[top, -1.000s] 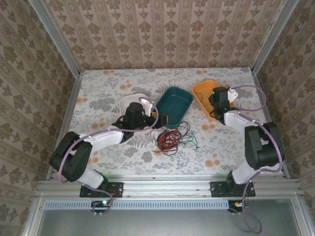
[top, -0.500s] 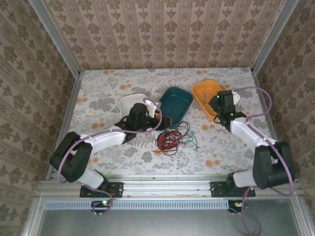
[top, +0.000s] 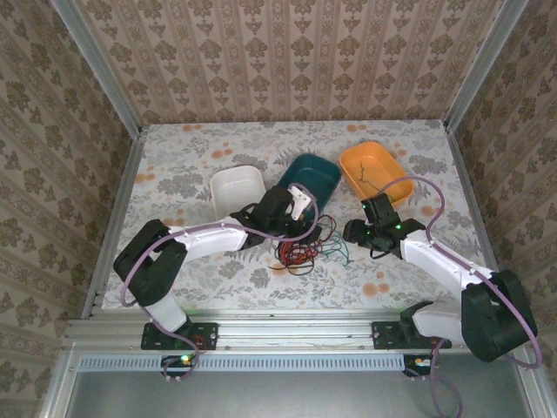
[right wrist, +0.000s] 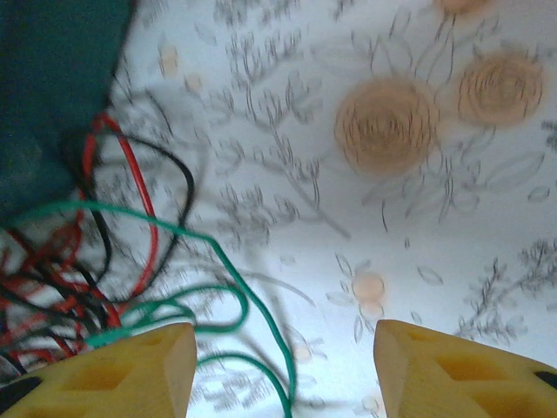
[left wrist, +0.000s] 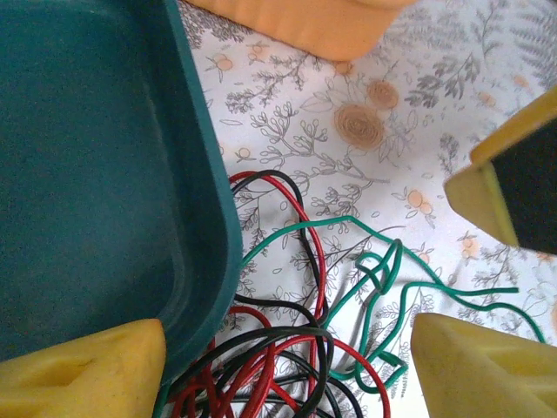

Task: Untangle the cables

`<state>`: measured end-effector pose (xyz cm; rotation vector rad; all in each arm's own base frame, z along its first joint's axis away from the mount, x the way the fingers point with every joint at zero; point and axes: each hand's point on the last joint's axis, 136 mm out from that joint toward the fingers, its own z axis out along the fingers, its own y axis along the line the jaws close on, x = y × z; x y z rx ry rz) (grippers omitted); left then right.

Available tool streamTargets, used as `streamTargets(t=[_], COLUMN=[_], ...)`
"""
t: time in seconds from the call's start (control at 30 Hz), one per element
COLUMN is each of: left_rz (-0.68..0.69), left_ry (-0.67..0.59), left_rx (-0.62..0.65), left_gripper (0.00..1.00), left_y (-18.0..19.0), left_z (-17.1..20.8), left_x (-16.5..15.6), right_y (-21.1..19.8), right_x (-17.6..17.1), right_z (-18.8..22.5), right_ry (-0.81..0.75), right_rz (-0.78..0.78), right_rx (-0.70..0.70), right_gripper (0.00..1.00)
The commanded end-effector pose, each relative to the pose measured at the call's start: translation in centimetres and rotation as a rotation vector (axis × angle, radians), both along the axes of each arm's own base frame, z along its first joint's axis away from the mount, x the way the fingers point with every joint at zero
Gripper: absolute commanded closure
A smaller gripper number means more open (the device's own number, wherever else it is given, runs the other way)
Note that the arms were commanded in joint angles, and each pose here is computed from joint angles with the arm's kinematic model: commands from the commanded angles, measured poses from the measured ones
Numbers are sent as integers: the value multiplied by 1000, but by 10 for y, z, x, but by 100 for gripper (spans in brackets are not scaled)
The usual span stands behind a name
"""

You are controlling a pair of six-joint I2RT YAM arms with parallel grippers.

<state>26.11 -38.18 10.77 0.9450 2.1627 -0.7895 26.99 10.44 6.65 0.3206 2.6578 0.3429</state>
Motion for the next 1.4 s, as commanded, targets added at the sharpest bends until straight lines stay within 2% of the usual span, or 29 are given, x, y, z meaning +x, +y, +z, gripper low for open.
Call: streamTargets(t=[0.0,0.17,0.3,0.47,0.6,0.7,0.9,1.0,1.17,1.37], left_rz=[-35,-10,-6,-8,-17,-22,-27,-29,-27,-23], left_ry=[-64,-59,-52,-46,-44,-46,-58,-59,-62,-57], left_rx=[85,106,116,129,127,130,130,131,133,137], left_gripper=[25,25,25,26,26,26,26,25,25,25], left_y=[-5,-3,-1,2,1,0,-1,-1,0,2], left_z=[-4,-11,-16,-20,-20,-19,-17,-17,-17,-19], left_x=[-2,-1,-2,-4,-6,-6,-5,-4,-4,-5], right_y=[6,26,34,28,21,16,18,20,19,-7], right_x=[-31,-50,-58,-61,-63,-66,-77,-80,-80,-72], right_z=[-12,-29,-36,-38,-37,-37,-43,-47,-48,-34], right_ry=[123,249,275,282,278,289,337,350,364,322], right_rz=[114,208,245,225,200,184,176,178,172,81], right_rx=[-10,46,34,-17,-43,-67,-37,-22,-29,-152], right_gripper=[42,42,44,47,54,57,59,67,99,100])
